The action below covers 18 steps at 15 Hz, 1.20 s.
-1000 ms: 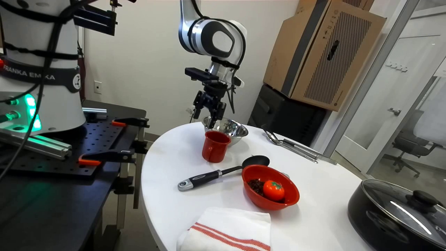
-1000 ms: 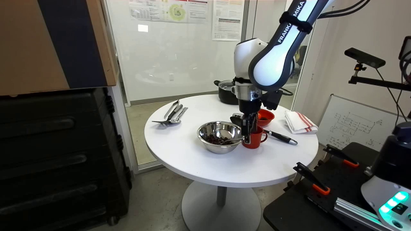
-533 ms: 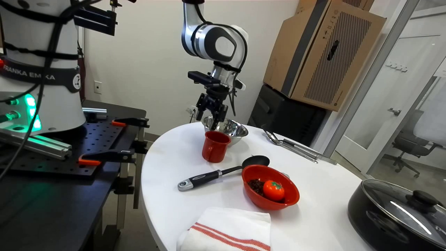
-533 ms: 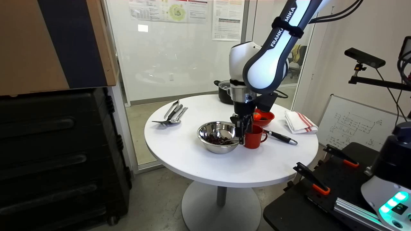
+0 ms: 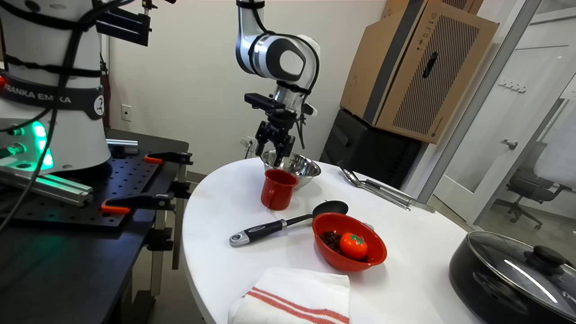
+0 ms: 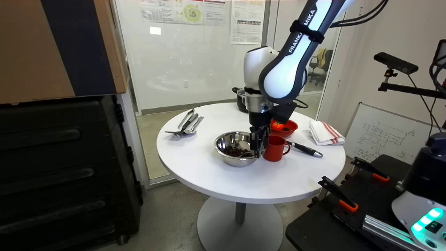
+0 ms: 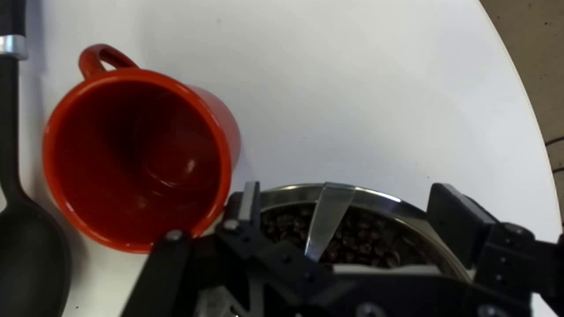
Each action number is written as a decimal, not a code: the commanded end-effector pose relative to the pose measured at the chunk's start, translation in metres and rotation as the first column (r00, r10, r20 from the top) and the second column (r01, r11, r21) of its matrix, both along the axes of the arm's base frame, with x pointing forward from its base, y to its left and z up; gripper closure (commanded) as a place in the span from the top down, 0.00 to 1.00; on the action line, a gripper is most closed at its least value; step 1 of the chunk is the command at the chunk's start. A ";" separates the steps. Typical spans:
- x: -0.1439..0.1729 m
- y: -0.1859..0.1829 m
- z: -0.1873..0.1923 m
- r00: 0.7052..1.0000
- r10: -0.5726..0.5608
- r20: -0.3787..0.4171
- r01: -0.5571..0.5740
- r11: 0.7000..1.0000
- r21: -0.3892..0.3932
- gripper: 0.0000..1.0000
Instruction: Use the spoon to mix the contents of the silver bowl
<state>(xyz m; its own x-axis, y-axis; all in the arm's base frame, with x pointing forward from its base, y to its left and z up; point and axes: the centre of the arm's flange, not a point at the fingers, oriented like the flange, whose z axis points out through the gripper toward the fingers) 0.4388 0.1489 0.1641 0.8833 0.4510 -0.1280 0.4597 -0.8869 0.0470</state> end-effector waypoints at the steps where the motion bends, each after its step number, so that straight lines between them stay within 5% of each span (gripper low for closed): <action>1: 0.004 0.004 -0.004 1.000 -0.022 0.019 0.022 1.000 -0.003 0.94; 6: 0.003 -0.001 0.000 0.999 -0.049 0.023 0.049 0.999 -0.002 0.94; 9: 0.002 -0.005 0.004 0.997 -0.066 0.028 0.066 0.998 0.004 0.83; 10: 0.002 -0.006 0.005 0.997 -0.068 0.030 0.068 0.998 0.007 0.77; 11: 0.002 -0.006 0.008 0.997 -0.071 0.033 0.070 0.997 0.010 0.58; 18: 0.003 -0.007 0.018 0.996 -0.073 0.052 0.072 0.997 0.025 0.05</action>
